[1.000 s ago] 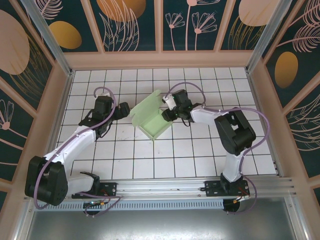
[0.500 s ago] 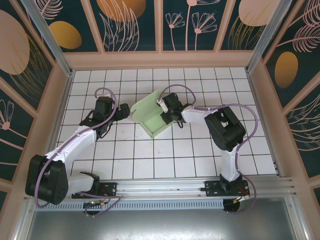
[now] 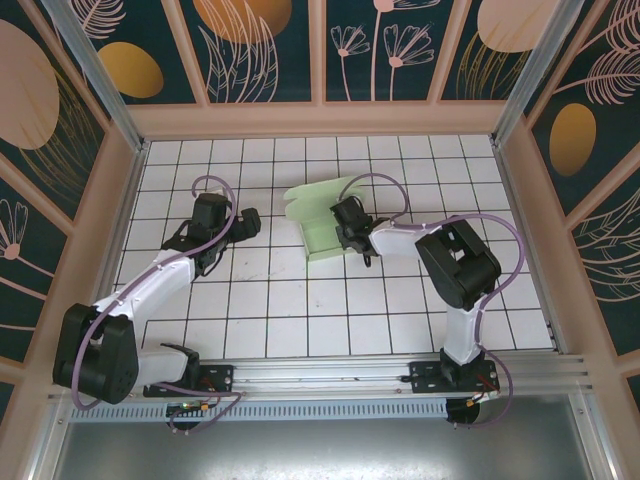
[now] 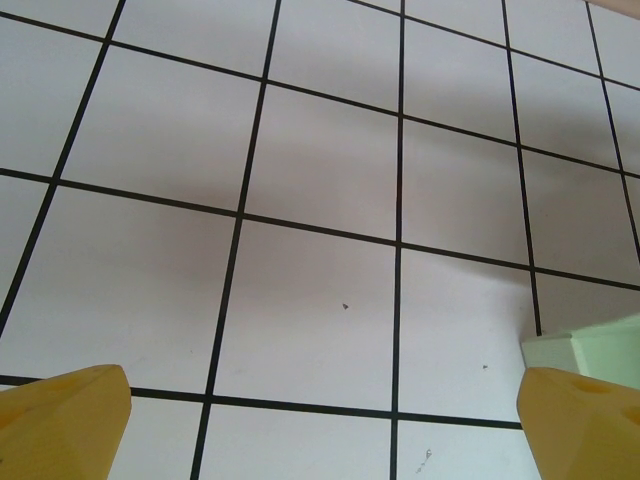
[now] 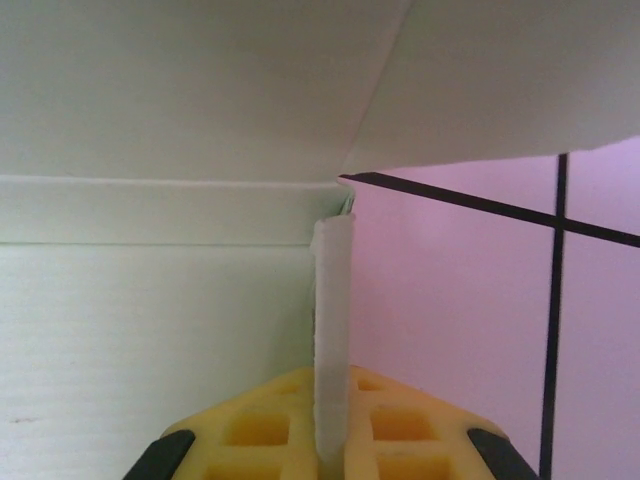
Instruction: Fold the paper box
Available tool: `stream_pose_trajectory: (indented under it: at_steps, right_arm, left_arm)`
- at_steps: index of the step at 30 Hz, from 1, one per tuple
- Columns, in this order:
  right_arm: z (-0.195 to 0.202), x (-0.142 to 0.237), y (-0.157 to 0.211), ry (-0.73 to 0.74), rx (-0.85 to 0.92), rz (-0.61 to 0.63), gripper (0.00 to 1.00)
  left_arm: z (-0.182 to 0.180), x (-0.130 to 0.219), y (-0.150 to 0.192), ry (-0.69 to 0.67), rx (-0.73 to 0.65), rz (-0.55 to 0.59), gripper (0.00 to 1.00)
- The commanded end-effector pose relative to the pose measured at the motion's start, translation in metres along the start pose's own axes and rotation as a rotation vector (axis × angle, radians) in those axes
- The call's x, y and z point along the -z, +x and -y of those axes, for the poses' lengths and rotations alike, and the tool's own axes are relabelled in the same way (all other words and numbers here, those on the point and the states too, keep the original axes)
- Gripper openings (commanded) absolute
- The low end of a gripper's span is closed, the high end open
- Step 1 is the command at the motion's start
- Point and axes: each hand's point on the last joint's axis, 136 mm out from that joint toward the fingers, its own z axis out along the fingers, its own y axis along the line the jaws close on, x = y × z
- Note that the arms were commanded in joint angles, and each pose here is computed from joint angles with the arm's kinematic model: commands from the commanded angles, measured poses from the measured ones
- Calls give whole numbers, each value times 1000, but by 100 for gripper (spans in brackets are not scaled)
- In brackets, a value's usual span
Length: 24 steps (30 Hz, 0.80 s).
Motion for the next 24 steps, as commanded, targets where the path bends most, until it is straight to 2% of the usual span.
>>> stream_pose_trajectory:
  at_steps: [1, 3, 5, 6, 8, 9, 16, 21, 24]
  right_arm:
    - [17, 7, 7, 82, -65, -8, 4]
    - [18, 15, -2, 66, -84, 27, 17]
    - [16, 30, -17, 24, -109, 102, 43]
    - [14, 39, -24, -10, -114, 142, 53]
    - [15, 60, -39, -75, -141, 229, 66]
    - [16, 69, -45, -106, -149, 262, 69]
    - [49, 133, -75, -270, -239, 512, 74]
    - [71, 141, -70, -341, -288, 535, 74]
    - [71, 139, -63, -356, -294, 522, 74]
  left_arm:
    - [3, 0, -6, 14, -5, 21, 99]
    - [4, 1, -7, 15, -6, 21, 98]
    - [5, 2, -7, 23, -10, 21, 99]
    - [6, 2, -7, 30, -16, 19, 98]
    - [12, 5, -9, 56, -36, 18, 99]
    - [15, 6, -11, 72, -48, 21, 98]
    - [54, 26, -33, 257, -146, 84, 99]
    - [78, 27, -55, 325, -249, 100, 99]
    - [102, 24, -52, 442, -346, 67, 98]
